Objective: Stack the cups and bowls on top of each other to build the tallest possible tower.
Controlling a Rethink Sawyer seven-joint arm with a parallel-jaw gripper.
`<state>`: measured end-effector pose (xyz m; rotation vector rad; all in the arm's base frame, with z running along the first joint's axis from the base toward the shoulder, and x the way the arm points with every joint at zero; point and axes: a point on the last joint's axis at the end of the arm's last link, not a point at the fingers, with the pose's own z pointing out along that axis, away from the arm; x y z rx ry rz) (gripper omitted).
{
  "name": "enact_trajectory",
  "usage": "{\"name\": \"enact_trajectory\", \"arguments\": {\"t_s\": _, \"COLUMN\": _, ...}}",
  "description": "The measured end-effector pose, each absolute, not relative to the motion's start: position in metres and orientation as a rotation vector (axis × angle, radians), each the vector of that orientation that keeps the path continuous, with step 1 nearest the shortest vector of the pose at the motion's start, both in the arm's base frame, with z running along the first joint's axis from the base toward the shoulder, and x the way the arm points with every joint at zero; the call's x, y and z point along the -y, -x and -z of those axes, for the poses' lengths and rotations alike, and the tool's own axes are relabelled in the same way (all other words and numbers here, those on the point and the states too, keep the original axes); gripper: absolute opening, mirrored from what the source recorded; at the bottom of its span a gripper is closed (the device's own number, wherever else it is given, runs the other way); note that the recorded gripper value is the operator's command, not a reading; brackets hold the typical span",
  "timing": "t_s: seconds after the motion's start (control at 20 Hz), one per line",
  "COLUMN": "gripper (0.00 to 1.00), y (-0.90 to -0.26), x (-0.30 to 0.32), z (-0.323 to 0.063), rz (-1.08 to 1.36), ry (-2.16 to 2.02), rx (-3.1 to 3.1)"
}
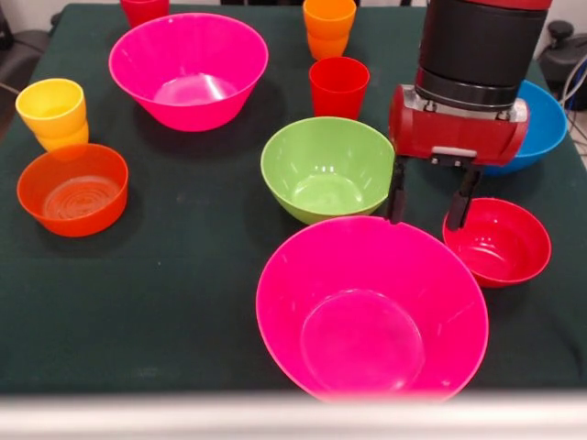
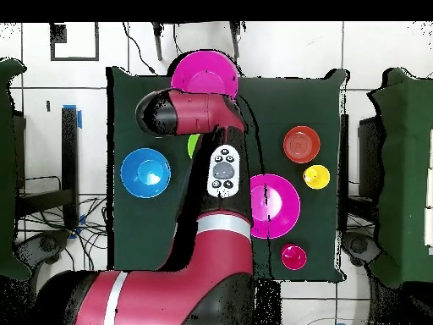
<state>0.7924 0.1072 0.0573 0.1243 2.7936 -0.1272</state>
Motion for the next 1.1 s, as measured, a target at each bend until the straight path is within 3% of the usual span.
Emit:
{"name": "enact_trajectory", "arguments": {"t_s": 0.7, "gripper": 1.00, "y": -0.780, "x": -0.112, "z": -0.055, "rz": 0.073, "ry": -0.146, "rx": -2.826}}
{"name": "enact_trajectory", "arguments": {"t_s": 1.1, "gripper": 1.00, "y": -0.776, "x": -0.073, "z": -0.066, "rz": -0.017, "ry": -0.263, "rx": -2.840}}
